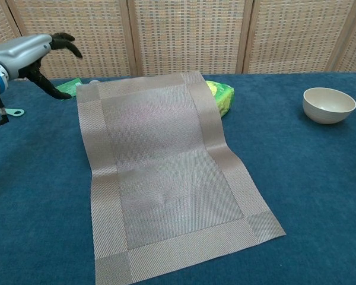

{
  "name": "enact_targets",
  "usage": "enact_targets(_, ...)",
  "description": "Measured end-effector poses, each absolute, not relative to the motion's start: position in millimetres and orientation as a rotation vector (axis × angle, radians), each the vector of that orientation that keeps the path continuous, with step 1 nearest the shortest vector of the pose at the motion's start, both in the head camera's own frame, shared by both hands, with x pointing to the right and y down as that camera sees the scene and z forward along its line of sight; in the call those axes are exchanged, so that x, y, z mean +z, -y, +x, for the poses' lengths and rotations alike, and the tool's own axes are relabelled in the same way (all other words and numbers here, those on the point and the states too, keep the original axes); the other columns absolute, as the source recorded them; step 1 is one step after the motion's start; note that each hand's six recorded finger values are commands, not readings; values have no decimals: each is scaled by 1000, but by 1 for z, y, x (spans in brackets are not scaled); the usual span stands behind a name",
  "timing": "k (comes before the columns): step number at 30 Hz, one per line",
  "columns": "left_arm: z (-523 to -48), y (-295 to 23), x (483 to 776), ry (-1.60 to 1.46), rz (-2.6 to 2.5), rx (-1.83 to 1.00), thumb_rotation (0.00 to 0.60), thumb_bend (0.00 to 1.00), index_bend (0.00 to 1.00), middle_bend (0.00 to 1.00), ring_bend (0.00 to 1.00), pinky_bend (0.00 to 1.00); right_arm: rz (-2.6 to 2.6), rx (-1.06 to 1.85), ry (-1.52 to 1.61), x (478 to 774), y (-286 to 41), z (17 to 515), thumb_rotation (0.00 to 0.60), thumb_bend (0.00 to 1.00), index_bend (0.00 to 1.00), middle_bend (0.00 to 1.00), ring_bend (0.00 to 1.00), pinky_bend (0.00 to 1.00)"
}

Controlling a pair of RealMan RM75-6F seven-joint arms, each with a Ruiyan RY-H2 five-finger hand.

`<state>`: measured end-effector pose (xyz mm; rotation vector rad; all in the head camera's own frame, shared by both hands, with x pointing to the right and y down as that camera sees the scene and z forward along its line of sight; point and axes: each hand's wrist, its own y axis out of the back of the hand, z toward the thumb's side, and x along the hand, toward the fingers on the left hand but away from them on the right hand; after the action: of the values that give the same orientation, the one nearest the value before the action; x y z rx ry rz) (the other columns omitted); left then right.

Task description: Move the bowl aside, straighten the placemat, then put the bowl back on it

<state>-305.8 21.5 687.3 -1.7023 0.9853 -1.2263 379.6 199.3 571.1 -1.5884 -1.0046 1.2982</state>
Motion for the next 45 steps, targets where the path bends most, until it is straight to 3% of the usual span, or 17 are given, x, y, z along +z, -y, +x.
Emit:
enact_targets(10, -333, -40, 636, -1076, -1713, -1196, 600, 0, 0, 0, 0, 0, -1657, 1203, 820, 584, -204, 353, 600, 0, 183, 0, 0, 0)
enact_targets(21, -406, -120, 556, -1100, -1579, -1439, 600, 0, 0, 0, 0, 0, -1743, 1023, 452, 621, -212, 284, 600, 0, 192, 0, 0, 0)
enact_targets(27, -414, -139, 550, -1068, -1540, -1481, 600, 0, 0, 0, 0, 0, -1778, 954, 354, 636, -221, 249, 600, 0, 196, 0, 0, 0)
enact_targets(45, -416, -142, 550, -1060, -1565, -1481, 600, 0, 0, 0, 0, 0, -1861, 905, 196, 687, -245, 199, 600, 0, 188, 0, 0, 0)
